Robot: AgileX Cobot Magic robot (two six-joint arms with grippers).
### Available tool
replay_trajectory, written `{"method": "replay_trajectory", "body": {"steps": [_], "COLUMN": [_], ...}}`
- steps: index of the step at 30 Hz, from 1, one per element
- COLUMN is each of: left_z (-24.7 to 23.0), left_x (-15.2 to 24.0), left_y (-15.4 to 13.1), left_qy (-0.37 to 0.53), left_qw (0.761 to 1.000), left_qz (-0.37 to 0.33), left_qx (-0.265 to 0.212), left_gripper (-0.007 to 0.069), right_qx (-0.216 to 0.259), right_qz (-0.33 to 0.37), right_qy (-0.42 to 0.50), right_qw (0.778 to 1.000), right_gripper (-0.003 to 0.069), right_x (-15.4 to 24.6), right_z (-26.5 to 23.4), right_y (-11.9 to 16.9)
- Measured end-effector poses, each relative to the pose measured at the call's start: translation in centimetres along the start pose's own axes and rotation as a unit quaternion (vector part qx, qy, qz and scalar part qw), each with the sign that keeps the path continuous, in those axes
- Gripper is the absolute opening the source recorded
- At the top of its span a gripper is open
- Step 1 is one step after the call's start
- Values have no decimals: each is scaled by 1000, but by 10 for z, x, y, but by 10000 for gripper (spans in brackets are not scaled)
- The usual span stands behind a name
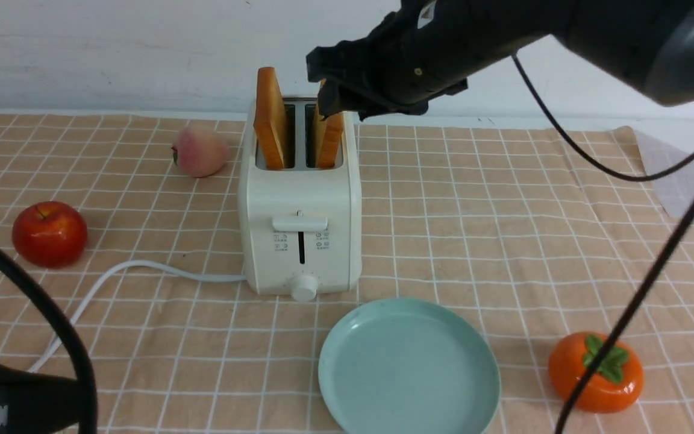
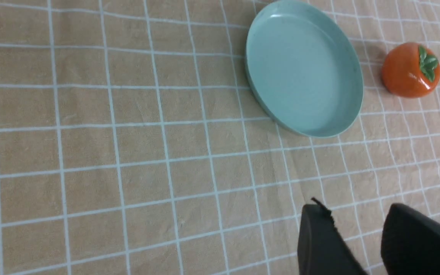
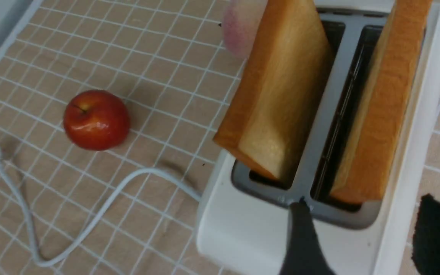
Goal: Take toasted bread from bread machine on light coffee tablecloth place on plate.
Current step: 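Grasp the toast slice in the toaster and pull it up out of the slot with the right gripper, then place the held slice of bread on top of the slice on the plate with the right gripper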
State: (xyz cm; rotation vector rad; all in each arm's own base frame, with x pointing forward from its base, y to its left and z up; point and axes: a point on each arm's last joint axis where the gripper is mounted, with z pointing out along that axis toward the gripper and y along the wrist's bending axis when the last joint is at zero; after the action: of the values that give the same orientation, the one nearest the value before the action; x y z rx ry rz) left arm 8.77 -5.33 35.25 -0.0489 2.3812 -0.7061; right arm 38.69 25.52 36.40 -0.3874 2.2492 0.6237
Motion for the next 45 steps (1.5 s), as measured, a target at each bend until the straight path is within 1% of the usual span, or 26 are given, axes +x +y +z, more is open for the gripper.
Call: {"method": "replay_trajectory", "body": {"steps": [1,4,7,9,11,12,13,15,16,17,21,23,26,28,29,30,32,33,35,37,38,40,41,42,43,45], "left_z": [0,0,0,0,0,0,0,0,0,0,0,0,0,-1,-1,-2,-3,-4,-6,-7,-7,-7,-7,-7,-7,-6], "left_x": [0,-2,-2,-2,-2,-2,-2,-2,-2,-2,-3,-4,-8,-12,-12,-16,-24,-25,-32,-34,-35,-35,-35,-35,-34,-33], "left_y": [0,1,1,1,1,1,1,2,2,2,3,3,1,0,0,-1,-3,-3,-5,-6,-6,-6,-6,-6,-6,-5], "left_qy": [-1,-9,-10,-10,-10,-10,-10,-11,-12,-12,-14,-19,-44,-64,-67,-91,-135,-140,-177,-193,-198,-198,-197,-197,-192,-185], "left_qw": [1000,1000,1000,1000,1000,1000,1000,1000,1000,1000,1000,1000,999,998,998,996,991,990,984,981,980,980,980,980,981,982], "left_qz": [-1,-5,-3,-3,-4,-4,-4,-3,-2,-1,1,2,3,3,3,5,9,10,14,15,15,15,15,15,15,15], "left_qx": [0,-4,-7,-7,-7,-7,-7,-9,-10,-11,-15,-14,-7,-1,0,6,15,16,25,29,30,30,30,30,28,26], "left_gripper": [238,238,238,238,238,238,238,238,238,238,239,239,239,239,239,239,239,239,239,239,239,239,239,239,239,239], "right_qx": [2,31,37,37,37,36,36,33,31,30,25,28,51,76,79,104,140,144,176,186,180,169,139,122,67,-5], "right_qz": [-3,-31,-37,-38,-38,-38,-38,-37,-36,-36,-34,-34,-42,-46,-46,-43,-22,-20,17,41,53,59,70,78,93,118], "right_qy": [-3,-12,-24,-31,-40,-42,-42,-51,-57,-62,-119,-166,-226,-239,-236,-225,-179,-173,-95,-20,23,68,112,122,157,183], "right_qw": [1000,999,998,998,998,998,998,997,997,997,992,985,972,967,968,968,973,974,980,982,982,982,981,982,981,976], "right_gripper": [428,494,505,496,440,392,381,206,128,88,104,104,104,104,104,104,104,104,104,104,104,104,104,104,104,104], "right_x": [-1,2,6,8,8,8,8,4,1,-1,-27,-46,-68,-72,-72,-71,-63,-62,-46,-27,-13,2,20,25,45,68], "right_z": [3,37,55,62,67,67,67,62,57,53,6,-36,-111,-146,-150,-169,-186,-186,-181,-167,-155,-142,-127,-122,-104,-82], "right_y": [-1,-13,-19,-21,-22,-22,-22,-20,-18,-17,-15,-15,-23,-30,-32,-41,-58,-60,-83,-98,-104,-107,-109,-108,-106,-103]}}
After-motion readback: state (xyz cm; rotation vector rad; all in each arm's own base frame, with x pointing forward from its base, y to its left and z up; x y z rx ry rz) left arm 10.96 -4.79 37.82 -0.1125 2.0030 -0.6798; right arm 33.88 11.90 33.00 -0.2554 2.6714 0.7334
